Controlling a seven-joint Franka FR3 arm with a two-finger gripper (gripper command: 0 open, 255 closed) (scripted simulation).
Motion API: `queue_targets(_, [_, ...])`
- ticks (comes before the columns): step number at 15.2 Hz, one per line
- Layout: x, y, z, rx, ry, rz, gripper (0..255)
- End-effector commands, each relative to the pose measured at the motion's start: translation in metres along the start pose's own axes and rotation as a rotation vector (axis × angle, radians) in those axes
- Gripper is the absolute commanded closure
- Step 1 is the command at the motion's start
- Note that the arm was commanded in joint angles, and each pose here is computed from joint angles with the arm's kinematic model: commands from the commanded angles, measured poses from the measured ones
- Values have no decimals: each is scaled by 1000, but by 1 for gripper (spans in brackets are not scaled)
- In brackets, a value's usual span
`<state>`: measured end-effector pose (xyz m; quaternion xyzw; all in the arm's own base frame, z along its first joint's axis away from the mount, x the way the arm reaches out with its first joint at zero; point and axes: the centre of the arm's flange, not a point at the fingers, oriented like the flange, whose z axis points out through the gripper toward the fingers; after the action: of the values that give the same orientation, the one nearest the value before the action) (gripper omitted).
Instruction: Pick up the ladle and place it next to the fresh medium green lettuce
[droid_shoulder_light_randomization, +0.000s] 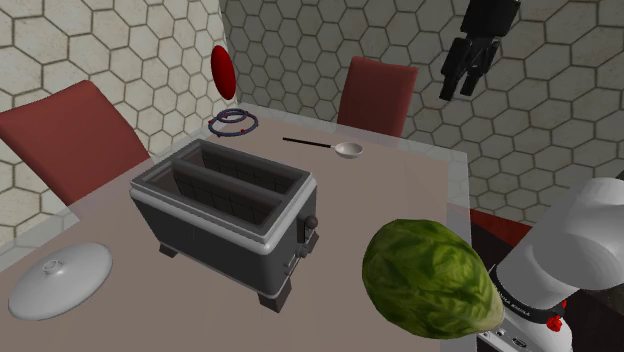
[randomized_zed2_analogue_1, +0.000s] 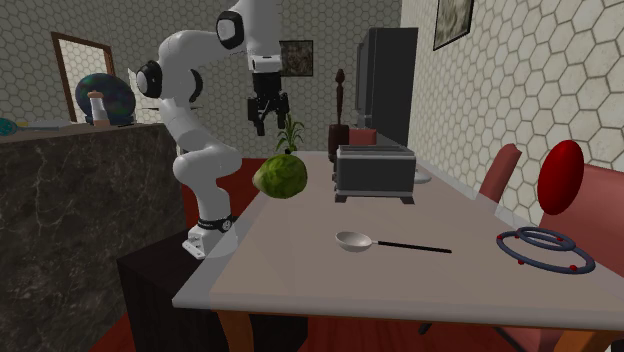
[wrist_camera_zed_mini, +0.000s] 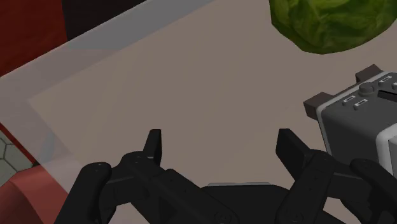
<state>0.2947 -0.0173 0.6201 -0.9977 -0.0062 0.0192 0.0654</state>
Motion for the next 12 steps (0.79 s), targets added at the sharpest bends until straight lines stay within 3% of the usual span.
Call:
queue_targets(1, [0,0,0,0,0,0,0])
queue_targets(12, [114,14,81,-6,31,-152,0])
